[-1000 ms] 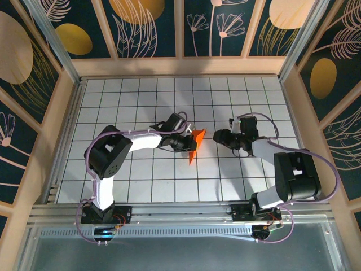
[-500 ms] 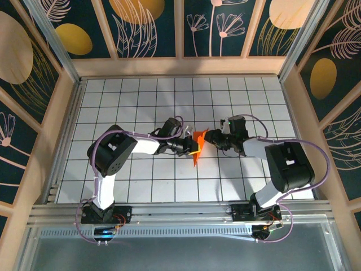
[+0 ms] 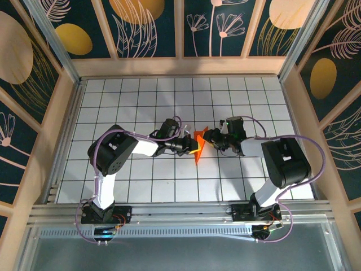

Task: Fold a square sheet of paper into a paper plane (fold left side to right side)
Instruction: Fold the wing for the fifth time at the center of the table.

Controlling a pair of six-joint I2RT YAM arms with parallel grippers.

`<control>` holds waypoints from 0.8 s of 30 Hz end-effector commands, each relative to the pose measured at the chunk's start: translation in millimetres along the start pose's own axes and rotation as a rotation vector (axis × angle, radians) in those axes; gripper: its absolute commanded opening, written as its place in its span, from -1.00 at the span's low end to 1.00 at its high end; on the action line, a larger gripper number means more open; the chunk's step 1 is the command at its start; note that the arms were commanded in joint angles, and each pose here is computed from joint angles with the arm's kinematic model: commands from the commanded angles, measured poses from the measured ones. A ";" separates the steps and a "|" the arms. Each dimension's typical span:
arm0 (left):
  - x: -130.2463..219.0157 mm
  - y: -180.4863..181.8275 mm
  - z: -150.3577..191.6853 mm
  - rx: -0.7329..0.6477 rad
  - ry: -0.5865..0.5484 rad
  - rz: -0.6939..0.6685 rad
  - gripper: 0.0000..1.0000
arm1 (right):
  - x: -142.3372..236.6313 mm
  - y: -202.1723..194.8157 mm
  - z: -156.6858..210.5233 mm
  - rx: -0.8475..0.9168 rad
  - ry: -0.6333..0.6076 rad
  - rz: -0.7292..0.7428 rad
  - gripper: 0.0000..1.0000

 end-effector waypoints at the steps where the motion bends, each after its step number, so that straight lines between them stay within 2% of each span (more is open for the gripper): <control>1: -1.1 7.8 0.8 0.016 0.006 0.018 -1.00 | -4.8 6.4 -3.6 0.009 -0.020 -0.011 -0.25; 24: -3.4 17.4 5.7 0.045 0.003 0.010 -0.99 | -23.2 -0.1 0.5 0.012 0.017 0.052 -0.25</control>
Point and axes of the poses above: each hand's point on the last joint's axis, 136 mm out from that joint toward the fingers, its own x axis back along the fingers, its own y axis along the line the jaws close on, z = x × y, the point moved 10 cm from there along x, back along the fingers, and after that the axes turned 11 degrees about -x, right-handed, at the moved point
